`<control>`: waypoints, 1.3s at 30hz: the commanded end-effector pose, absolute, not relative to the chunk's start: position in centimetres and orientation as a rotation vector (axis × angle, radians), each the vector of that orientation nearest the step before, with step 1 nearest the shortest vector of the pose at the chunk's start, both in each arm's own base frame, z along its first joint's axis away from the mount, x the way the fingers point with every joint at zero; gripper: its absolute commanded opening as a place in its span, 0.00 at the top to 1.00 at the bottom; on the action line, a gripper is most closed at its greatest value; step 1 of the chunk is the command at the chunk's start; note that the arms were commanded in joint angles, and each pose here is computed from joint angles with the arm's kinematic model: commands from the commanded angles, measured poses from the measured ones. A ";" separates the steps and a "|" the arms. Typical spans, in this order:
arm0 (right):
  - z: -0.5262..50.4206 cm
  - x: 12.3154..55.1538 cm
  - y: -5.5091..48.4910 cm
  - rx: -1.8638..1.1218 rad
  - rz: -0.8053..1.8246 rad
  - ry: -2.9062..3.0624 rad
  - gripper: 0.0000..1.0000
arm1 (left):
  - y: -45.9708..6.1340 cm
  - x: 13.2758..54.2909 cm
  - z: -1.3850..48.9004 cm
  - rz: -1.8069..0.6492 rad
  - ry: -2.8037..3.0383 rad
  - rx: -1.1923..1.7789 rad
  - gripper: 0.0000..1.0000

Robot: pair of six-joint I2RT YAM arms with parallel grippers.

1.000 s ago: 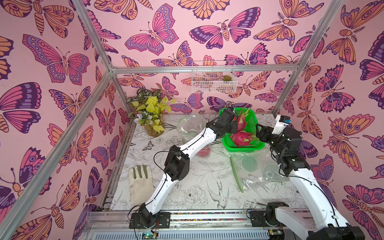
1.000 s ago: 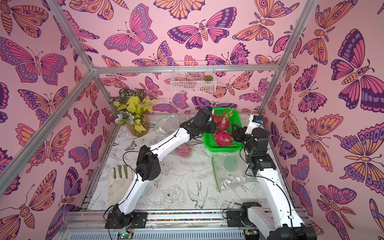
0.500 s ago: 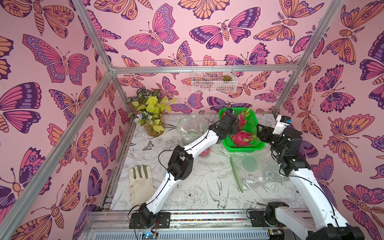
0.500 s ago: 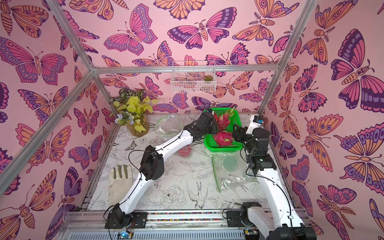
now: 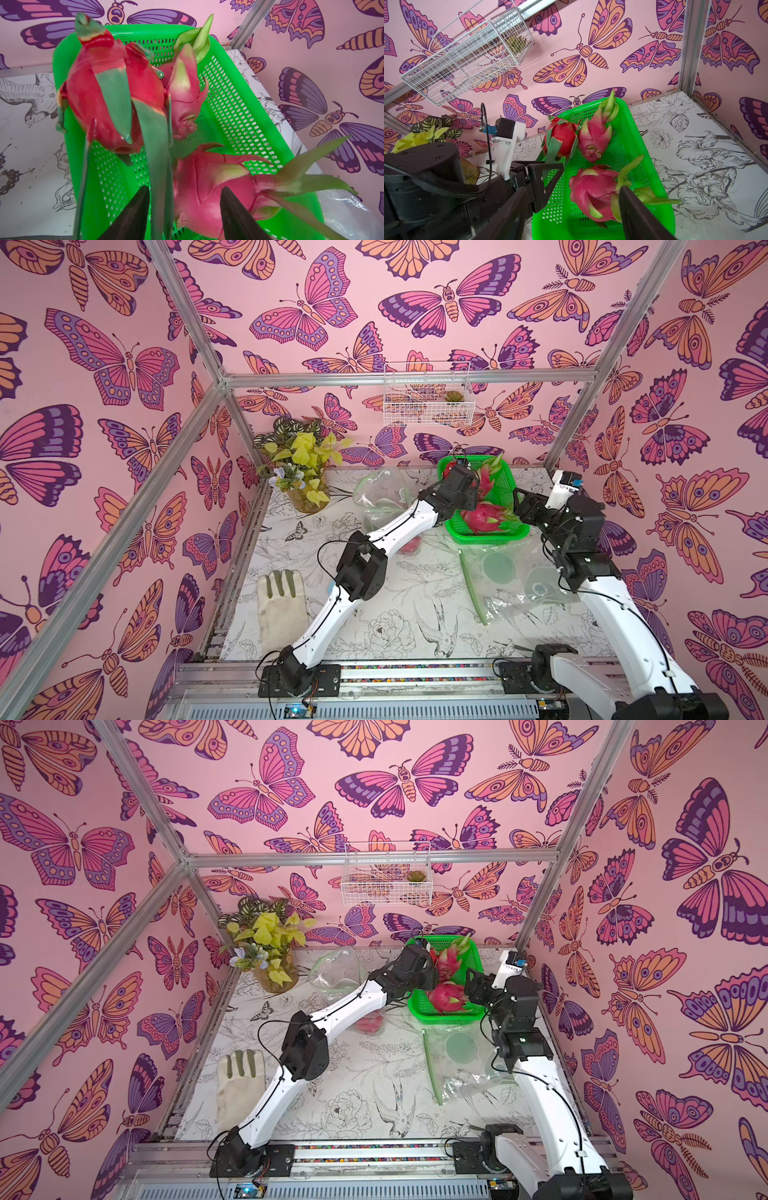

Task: Open the zip-top bag and take out the dragon fruit
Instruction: Place the dragon fruit in the basket, then pick up the dragon fruit from the zipper food storage bag.

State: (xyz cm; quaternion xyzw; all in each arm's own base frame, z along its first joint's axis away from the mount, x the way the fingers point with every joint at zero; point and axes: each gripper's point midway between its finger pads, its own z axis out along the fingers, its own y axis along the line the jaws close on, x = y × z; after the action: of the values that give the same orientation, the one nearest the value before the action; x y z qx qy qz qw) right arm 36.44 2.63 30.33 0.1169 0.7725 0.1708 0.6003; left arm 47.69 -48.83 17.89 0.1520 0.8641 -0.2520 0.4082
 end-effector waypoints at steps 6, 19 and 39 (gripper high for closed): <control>30.2 36.5 2.7 0.278 0.415 1.802 0.28 | -48.1 43.6 30.5 -0.707 1.992 0.461 0.31; 32.6 35.9 7.8 0.047 0.704 1.765 0.30 | -41.6 39.0 37.4 -0.658 1.963 0.532 0.35; 36.2 36.0 26.4 -0.262 1.074 1.986 0.35 | -21.6 33.8 35.4 -0.450 2.278 0.396 0.59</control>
State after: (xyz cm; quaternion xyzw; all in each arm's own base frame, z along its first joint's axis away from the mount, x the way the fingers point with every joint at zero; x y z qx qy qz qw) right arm 36.62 23.29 36.30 -0.0767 0.7813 0.4271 0.4486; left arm 34.80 -23.01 38.71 0.1557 0.8628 -0.1754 0.4479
